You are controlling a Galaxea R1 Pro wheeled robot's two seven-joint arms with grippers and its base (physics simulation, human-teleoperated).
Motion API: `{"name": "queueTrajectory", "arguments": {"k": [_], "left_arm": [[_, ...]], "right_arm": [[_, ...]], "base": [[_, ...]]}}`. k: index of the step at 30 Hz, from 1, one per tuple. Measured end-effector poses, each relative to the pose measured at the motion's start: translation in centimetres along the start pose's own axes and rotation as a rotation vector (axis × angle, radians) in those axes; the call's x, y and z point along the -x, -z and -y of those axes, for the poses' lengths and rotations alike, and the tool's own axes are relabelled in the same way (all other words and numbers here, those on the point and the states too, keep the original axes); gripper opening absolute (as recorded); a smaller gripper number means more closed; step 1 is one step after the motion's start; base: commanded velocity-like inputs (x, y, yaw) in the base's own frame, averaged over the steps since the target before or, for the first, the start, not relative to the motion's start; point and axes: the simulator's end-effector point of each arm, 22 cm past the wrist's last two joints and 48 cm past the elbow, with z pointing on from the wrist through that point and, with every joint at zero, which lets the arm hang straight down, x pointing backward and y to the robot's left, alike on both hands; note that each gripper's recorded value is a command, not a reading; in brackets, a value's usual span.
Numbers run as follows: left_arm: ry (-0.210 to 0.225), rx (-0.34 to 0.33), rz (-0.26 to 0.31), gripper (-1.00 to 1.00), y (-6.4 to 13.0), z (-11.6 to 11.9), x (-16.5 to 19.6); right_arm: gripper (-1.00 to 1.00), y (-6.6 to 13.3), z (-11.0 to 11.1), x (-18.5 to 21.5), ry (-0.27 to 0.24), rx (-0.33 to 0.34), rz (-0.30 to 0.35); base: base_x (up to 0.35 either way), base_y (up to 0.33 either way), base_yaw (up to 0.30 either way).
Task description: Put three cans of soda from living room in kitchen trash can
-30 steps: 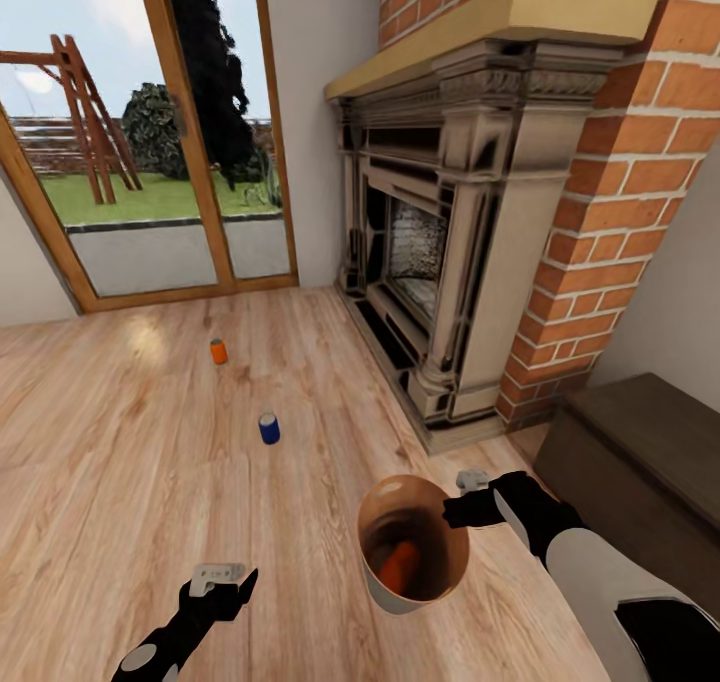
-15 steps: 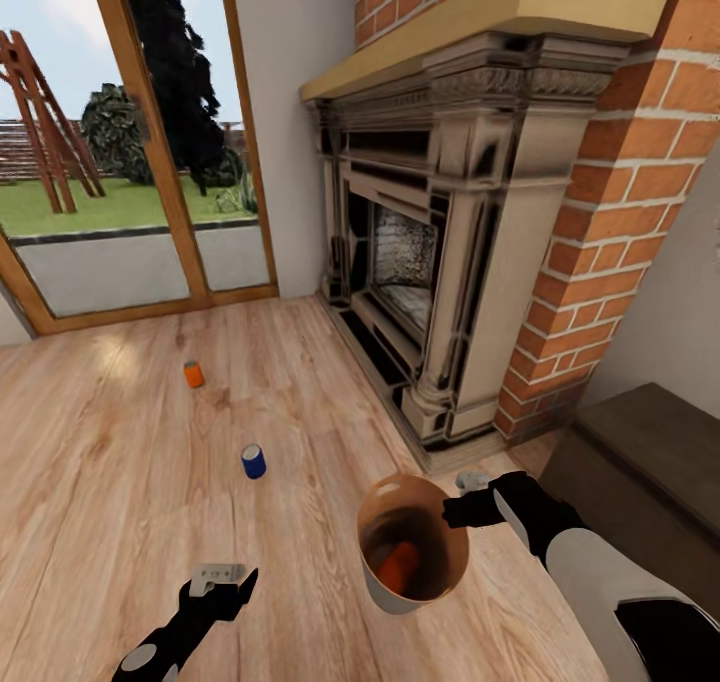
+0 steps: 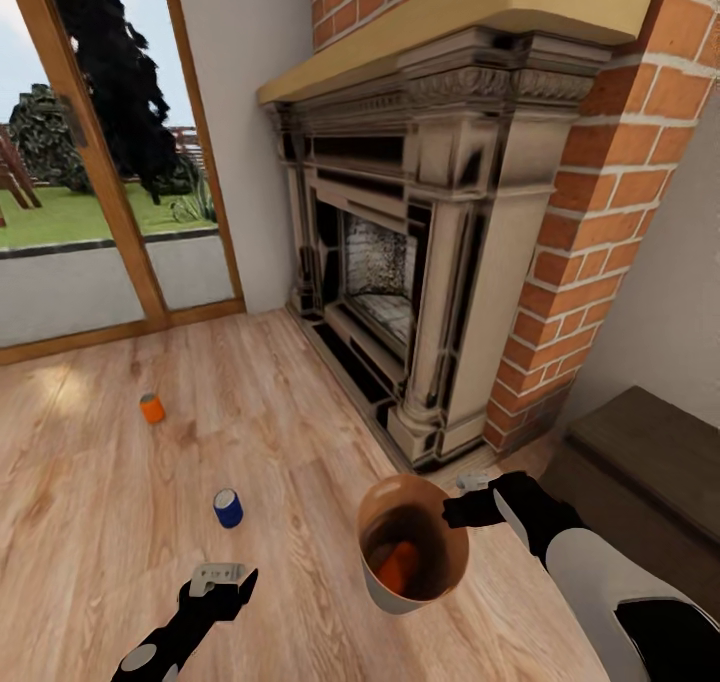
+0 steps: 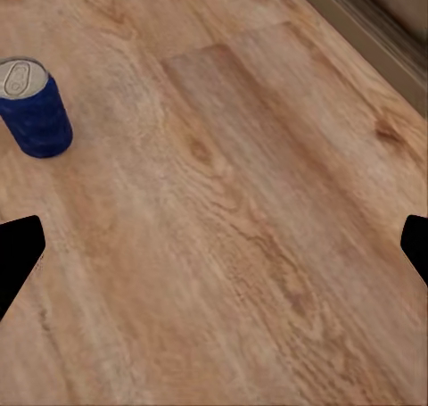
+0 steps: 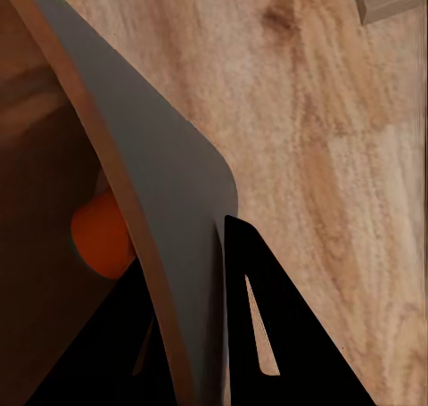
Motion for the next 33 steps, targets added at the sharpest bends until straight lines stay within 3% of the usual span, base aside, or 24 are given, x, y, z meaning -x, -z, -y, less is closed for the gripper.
{"name": "queueTrajectory", "arguments": {"k": [8, 33], "left_arm": [[-0.001, 0.000, 0.005, 1.00, 0.05, 0.02, 0.26], [-0.001, 0.000, 0.005, 1.00, 0.05, 0.03, 0.27]], "right_arm": [[-1.00, 0.20, 0.01, 0.09, 0.008, -0.005, 0.001], [-1.00, 0.14, -0.21, 0.21, 0.007, -0.002, 0.006]], "base": [[0.304, 0.189, -0.167], [0.294, 0.199, -0.004]]}}
